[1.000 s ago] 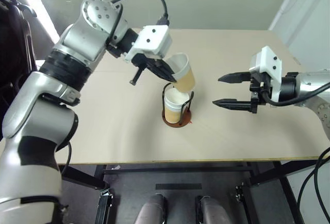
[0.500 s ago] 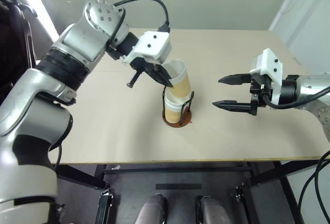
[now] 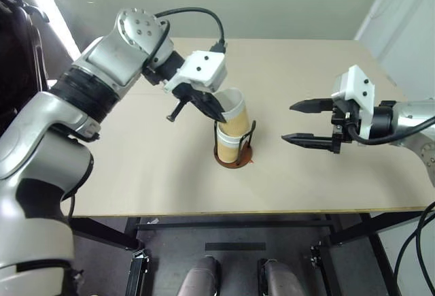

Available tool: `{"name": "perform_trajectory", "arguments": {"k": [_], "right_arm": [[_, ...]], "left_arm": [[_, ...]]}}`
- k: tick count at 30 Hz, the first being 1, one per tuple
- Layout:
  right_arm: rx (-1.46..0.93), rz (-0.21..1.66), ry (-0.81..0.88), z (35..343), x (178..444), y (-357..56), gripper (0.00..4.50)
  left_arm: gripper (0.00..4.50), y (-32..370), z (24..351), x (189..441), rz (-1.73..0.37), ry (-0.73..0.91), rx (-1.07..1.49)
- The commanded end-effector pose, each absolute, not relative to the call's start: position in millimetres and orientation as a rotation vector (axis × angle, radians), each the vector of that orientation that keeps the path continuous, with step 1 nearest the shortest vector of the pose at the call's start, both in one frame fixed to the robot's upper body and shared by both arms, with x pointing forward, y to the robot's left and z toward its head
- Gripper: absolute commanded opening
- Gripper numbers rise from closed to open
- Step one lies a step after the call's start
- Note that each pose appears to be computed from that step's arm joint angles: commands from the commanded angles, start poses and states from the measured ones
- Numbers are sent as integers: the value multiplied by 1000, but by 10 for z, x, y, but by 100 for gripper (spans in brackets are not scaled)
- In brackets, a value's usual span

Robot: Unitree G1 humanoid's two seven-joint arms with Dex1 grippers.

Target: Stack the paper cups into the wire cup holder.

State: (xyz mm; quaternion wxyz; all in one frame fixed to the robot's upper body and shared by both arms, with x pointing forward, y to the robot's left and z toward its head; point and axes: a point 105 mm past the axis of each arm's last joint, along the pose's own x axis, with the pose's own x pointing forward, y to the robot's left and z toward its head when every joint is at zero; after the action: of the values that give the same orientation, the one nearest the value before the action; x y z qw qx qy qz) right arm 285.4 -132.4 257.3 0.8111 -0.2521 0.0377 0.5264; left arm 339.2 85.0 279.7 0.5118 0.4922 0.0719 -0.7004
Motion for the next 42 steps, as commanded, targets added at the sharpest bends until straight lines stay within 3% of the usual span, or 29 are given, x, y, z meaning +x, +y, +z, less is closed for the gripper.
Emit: {"name": "perform_trajectory", "arguments": {"k": [1, 13, 17, 27, 36, 42], "right_arm": [[-574, 1117, 8, 2810, 2803, -1360, 366], [-604, 1111, -10, 2957, 2830, -1414, 366], [-609, 1110, -8, 2956, 2838, -1424, 366], [-609, 1105, -5, 2951, 2854, -1436, 366], [-596, 1094, -6, 2928, 2921, -1473, 366], [-575, 1108, 15, 2892, 2973, -1508, 366]], "left_arm": [[3, 892, 2845, 3373, -1696, 170, 1234], [3, 849, 2716, 3445, -1712, 174, 1240], [97, 851, 2665, 3465, -1712, 187, 1273], [447, 693, 2863, 3512, -1679, 48, 1227], [447, 807, 3366, 3645, -1436, -172, 899], [447, 1089, 3338, 3608, -1308, -178, 689]]}}
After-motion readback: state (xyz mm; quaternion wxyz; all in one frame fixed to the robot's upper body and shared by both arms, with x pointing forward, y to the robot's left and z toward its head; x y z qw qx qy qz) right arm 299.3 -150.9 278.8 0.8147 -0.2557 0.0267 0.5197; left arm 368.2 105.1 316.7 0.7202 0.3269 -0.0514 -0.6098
